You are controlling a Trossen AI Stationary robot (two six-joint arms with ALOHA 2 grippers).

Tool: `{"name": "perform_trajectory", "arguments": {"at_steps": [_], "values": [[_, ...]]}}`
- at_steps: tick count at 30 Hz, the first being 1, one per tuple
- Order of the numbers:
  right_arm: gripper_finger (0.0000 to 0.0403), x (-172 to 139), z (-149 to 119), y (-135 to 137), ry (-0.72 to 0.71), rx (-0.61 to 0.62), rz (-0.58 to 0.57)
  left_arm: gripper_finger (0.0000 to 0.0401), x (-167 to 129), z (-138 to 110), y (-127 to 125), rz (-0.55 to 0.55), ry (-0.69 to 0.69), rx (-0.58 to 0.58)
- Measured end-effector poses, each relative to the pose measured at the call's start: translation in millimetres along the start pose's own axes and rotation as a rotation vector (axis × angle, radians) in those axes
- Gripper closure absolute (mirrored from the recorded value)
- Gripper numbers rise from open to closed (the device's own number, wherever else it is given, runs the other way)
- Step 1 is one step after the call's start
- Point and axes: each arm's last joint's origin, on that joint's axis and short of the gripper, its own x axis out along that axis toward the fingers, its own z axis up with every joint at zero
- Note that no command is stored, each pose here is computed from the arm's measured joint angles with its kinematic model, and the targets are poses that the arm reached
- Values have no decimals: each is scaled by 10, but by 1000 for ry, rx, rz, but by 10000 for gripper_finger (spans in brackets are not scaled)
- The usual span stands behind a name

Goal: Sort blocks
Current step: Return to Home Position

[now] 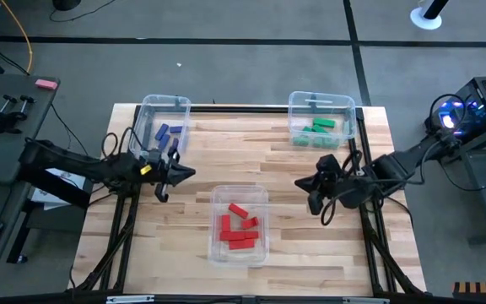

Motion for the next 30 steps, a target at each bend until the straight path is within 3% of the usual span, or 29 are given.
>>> {"name": "perform_trajectory", "arguments": {"at_steps": [13, 30], "values": [[403, -86, -101, 42, -9, 66, 3, 401, -296, 32, 82, 67, 78, 18], [403, -86, -107, 36, -4, 161, -2, 401, -495, 102, 86, 53, 38, 94]]}}
